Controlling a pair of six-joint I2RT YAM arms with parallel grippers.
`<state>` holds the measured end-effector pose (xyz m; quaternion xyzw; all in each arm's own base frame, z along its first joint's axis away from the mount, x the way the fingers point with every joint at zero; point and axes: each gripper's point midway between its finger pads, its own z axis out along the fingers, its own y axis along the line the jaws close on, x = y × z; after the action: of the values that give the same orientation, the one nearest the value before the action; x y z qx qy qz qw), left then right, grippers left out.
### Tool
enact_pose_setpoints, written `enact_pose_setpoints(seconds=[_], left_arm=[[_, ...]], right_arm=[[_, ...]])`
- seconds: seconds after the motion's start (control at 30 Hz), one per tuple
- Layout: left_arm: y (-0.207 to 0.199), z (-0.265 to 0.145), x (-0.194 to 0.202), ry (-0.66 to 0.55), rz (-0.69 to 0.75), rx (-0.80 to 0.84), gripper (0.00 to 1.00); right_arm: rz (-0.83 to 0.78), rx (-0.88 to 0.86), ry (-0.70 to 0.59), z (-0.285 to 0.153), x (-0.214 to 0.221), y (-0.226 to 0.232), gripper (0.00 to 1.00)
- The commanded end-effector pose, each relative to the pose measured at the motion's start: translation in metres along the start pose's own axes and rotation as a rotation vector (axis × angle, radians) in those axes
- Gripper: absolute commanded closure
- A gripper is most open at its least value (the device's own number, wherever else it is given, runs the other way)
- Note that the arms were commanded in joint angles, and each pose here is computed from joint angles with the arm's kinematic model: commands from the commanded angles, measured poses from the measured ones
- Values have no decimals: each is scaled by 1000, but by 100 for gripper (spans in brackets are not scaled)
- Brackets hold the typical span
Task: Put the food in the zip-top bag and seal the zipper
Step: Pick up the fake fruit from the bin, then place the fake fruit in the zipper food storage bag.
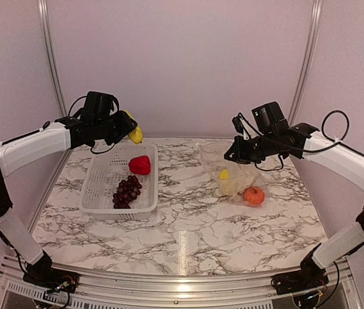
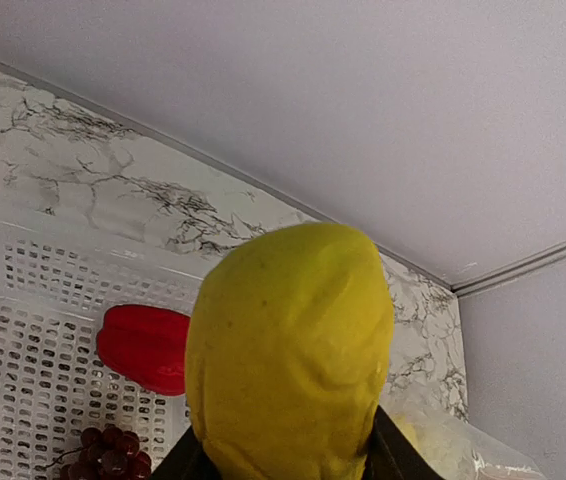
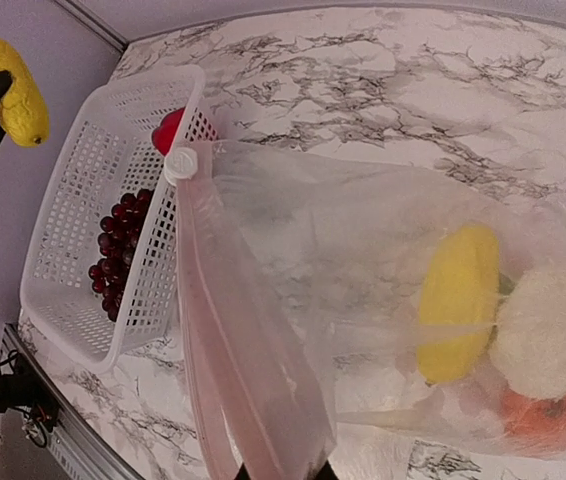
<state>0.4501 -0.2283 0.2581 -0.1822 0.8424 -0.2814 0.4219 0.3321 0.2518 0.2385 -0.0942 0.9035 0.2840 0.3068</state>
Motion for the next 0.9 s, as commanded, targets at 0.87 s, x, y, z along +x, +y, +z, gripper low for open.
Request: enact_pose_setpoints(seconds=[0.87], left_arm=[[-191,-76,120,113,404,611,62]], right_arm=[[-60,-142,0,-14,-23,74,100]])
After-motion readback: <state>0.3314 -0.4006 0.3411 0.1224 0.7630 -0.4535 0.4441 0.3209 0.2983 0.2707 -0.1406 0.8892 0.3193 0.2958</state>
